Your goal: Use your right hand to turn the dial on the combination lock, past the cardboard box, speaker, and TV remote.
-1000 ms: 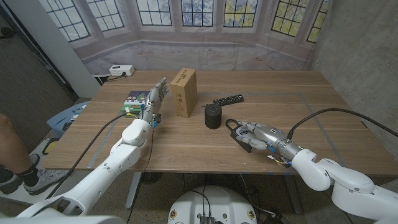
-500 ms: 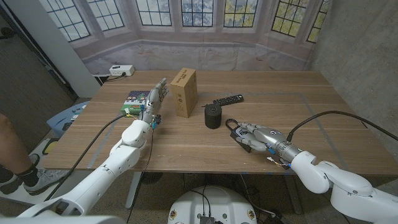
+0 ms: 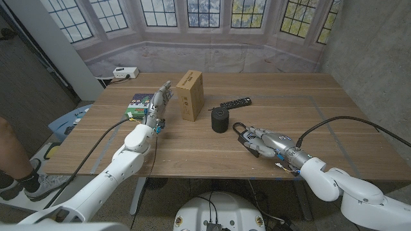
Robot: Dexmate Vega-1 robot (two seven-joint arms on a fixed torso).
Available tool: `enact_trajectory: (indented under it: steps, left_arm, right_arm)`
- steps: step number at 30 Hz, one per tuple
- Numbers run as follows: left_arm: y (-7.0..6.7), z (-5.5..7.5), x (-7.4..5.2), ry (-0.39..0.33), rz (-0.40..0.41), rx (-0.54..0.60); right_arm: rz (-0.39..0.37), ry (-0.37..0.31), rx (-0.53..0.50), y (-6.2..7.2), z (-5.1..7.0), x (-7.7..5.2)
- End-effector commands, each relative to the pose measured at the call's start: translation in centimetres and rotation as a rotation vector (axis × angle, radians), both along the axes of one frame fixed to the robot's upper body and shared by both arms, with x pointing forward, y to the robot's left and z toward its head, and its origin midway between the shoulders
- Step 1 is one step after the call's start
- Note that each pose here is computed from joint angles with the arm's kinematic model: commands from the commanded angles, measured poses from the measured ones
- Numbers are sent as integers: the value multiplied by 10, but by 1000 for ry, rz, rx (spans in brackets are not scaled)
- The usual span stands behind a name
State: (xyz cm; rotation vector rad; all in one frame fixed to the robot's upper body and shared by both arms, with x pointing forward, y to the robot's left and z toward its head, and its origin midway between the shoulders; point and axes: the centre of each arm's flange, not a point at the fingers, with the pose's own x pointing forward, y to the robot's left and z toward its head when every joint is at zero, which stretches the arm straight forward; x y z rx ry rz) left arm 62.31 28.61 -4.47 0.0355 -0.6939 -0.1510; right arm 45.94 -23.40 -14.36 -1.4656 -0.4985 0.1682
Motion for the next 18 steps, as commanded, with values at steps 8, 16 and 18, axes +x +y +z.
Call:
enact_trajectory:
  steps: [8,16,18]
  left_arm:
    - [1,1,4,0,-9,3]
    - [0,0,6,2,-14,4]
    - [1,0,6,3,-12,2]
  right_arm:
    - [-12,10,-9,-1,-2,-7]
    - [-13,20,-13,-1,-2,-9]
    - [-14,22,-18,-1,-2,-9]
